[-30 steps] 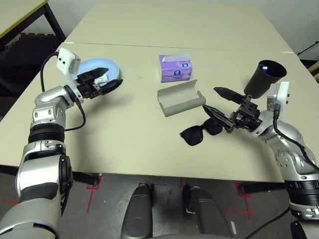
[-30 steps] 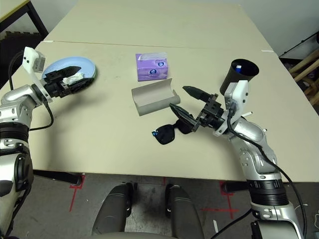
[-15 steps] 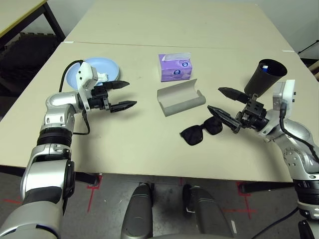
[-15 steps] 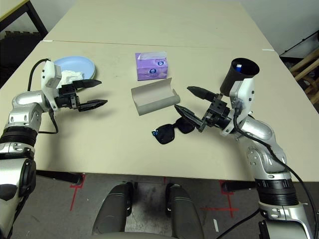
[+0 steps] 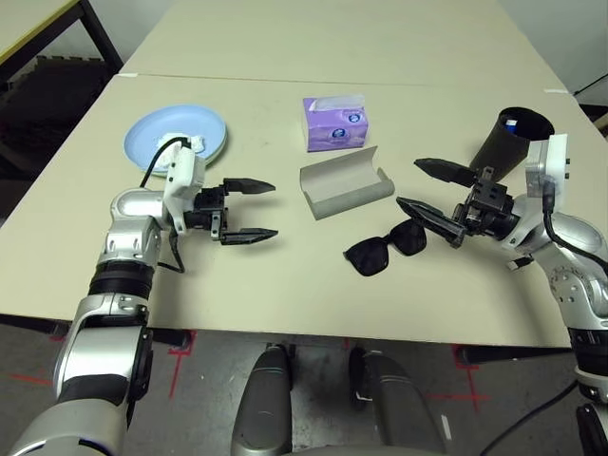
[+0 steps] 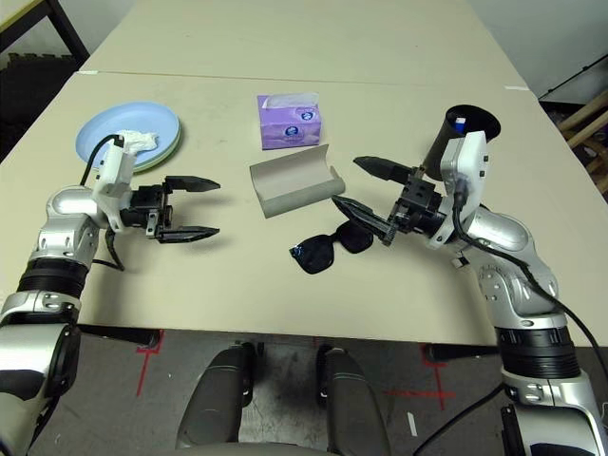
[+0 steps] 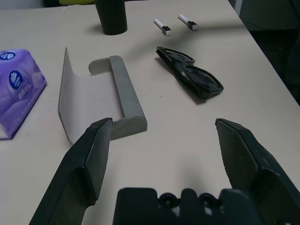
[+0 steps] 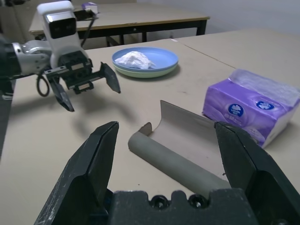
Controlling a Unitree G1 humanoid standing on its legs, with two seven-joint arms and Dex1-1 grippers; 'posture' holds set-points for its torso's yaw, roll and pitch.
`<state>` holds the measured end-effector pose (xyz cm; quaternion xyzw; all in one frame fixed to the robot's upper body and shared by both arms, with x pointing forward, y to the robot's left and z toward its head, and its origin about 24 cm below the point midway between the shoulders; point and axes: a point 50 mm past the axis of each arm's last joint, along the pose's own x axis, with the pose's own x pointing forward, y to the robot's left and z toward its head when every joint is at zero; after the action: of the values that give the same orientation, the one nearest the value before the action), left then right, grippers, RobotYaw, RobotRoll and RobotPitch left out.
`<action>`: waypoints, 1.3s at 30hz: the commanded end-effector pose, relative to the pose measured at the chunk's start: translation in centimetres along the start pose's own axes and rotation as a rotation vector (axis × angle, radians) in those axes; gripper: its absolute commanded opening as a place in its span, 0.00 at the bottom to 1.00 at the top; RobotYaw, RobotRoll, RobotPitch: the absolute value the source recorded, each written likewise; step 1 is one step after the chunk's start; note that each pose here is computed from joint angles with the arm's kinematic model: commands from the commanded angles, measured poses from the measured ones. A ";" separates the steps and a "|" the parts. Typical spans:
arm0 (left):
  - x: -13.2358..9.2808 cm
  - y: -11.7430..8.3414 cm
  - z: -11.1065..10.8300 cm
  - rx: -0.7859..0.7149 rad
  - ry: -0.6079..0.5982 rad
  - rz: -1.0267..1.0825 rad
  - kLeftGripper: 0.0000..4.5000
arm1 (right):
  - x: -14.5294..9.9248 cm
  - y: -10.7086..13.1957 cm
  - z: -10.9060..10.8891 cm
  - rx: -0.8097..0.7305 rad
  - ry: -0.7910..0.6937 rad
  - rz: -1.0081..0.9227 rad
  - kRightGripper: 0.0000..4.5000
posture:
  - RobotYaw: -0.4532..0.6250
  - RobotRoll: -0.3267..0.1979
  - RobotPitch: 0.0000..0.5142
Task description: Organize and tidy the items on the table.
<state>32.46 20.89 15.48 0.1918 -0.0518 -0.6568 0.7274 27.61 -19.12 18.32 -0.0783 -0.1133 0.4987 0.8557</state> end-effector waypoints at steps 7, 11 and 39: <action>0.8 -0.3 0.0 0.027 0.002 -0.064 0.99 | 0.7 0.3 0.6 -0.117 0.173 0.145 1.00 | 0.52 0.62 0.42; 0.9 -0.2 0.2 0.048 -0.019 -0.063 0.99 | 1.0 0.3 0.9 -0.118 0.322 0.172 1.00 | 0.53 0.62 0.41; 2.0 -0.5 0.5 0.006 -0.149 -0.049 0.99 | 3.5 -0.1 1.0 -0.621 0.791 0.597 1.00 | 0.54 0.62 0.41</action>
<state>32.37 18.83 15.82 0.1455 -0.1065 -0.6821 0.7087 29.06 -16.04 19.98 -0.5210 0.0966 0.5888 0.6104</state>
